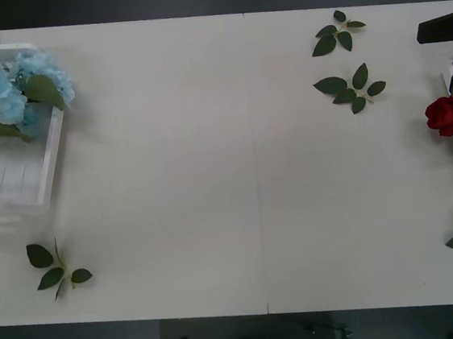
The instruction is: Put the red flowers into the right box and the blue flowers into the left box
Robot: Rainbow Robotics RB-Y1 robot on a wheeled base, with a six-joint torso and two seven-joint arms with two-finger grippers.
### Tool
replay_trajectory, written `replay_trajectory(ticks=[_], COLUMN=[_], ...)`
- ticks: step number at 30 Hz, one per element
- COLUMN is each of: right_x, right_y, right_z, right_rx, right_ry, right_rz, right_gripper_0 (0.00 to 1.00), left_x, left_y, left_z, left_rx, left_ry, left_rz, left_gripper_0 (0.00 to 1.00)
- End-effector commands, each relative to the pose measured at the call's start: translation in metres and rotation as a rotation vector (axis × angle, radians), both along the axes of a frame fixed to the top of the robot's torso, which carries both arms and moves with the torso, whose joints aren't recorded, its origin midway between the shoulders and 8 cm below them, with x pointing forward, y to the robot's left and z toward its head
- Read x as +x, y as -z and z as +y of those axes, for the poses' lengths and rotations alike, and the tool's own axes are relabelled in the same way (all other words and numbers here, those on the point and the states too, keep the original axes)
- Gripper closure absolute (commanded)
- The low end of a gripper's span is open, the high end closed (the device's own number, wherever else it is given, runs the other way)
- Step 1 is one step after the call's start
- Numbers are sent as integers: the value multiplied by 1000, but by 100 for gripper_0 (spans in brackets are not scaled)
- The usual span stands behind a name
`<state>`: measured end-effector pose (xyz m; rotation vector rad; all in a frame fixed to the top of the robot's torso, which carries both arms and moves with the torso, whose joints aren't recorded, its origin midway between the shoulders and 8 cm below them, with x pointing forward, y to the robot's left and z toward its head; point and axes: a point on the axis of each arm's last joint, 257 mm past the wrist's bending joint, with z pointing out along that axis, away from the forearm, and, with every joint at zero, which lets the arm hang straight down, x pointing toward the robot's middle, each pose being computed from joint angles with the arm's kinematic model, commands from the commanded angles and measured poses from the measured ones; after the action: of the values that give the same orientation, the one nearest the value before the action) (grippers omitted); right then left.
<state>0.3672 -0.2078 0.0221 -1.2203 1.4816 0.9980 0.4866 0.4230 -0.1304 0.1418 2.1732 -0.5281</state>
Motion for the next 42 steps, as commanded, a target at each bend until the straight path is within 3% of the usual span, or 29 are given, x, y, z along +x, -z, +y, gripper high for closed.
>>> replay_trajectory(ticks=[1, 5, 12, 22, 26, 37, 42], right_x=[-4, -4, -4, -4, -4, -4, -4], right_y=[-6, -6, -6, -6, -6, -6, -6], right_z=[0, 0, 0, 0, 0, 0, 0], right_rx=[-24, -24, -24, -24, -24, -24, -24], right_ry=[-15, -15, -15, -15, -15, -15, -15], right_rz=[-21, -21, -21, -21, -21, -21, -21], right_gripper_0=[0, 0, 0, 0, 0, 0, 0], left_x=[11, 8, -9, -66, -92, -141, -152], left_y=[-43, -69, -100, -123, -123, -120, -122], left_z=[-65, -125, -200, -260, -278, -307, -311], left_rx=[-68, -134, -79, 33, 3, -192, -215], left_ry=[184, 337, 490, 750, 850, 983, 1021], left_rz=[-126, -217, -352, -500, -530, -416, -403], left_gripper_0=[13, 13, 13, 13, 13, 13, 13])
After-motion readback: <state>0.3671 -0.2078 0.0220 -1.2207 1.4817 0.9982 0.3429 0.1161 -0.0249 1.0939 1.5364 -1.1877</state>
